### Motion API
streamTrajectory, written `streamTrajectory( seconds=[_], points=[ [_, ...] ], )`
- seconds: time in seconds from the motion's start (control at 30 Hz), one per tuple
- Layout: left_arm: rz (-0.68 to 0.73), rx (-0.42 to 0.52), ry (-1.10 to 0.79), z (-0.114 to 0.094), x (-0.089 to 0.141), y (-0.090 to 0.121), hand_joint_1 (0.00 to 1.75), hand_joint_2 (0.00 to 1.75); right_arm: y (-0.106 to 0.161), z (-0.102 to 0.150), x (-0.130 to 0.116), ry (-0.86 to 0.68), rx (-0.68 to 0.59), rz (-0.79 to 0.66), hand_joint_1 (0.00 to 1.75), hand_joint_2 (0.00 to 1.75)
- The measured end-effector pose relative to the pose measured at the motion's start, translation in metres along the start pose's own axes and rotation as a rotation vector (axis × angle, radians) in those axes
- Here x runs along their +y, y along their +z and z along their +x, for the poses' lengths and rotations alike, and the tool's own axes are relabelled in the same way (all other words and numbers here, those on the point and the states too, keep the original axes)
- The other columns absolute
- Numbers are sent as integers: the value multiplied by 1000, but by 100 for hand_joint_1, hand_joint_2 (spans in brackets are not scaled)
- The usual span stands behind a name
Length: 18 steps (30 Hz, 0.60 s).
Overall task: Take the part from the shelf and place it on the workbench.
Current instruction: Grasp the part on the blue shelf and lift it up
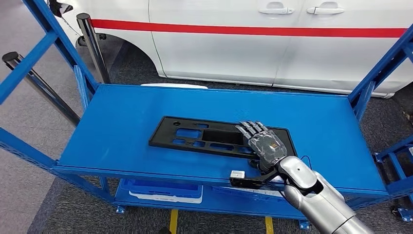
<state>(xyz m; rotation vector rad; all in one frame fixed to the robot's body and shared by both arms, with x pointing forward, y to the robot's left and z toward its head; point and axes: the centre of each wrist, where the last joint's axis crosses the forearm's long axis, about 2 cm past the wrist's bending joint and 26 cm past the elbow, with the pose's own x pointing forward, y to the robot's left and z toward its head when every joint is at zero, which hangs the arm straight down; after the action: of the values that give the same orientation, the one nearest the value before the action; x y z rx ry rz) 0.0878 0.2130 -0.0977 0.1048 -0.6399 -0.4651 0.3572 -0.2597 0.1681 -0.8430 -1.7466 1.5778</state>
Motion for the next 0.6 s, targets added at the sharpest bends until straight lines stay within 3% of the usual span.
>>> streamTrajectory(
  seconds=[0.27, 0.3, 0.43, 0.5, 0.6],
  points=[
    [2, 2, 4, -2, 0, 1, 0, 0, 13, -15, 7, 50, 105, -11, 12, 175],
    [2, 3, 5, -2, 0, 1, 0, 0, 15, -16, 9, 53, 115, -13, 27, 175],
    [3, 3, 6, -2, 0, 1, 0, 0, 20, -22, 10, 63, 150, -28, 152, 175],
    [4, 2, 7, -2, 0, 1, 0, 0, 22, -24, 12, 59, 163, -28, 171, 175],
    [4, 2, 8, -2, 0, 1, 0, 0, 26, -27, 14, 47, 173, -33, 175, 175]
  ],
)
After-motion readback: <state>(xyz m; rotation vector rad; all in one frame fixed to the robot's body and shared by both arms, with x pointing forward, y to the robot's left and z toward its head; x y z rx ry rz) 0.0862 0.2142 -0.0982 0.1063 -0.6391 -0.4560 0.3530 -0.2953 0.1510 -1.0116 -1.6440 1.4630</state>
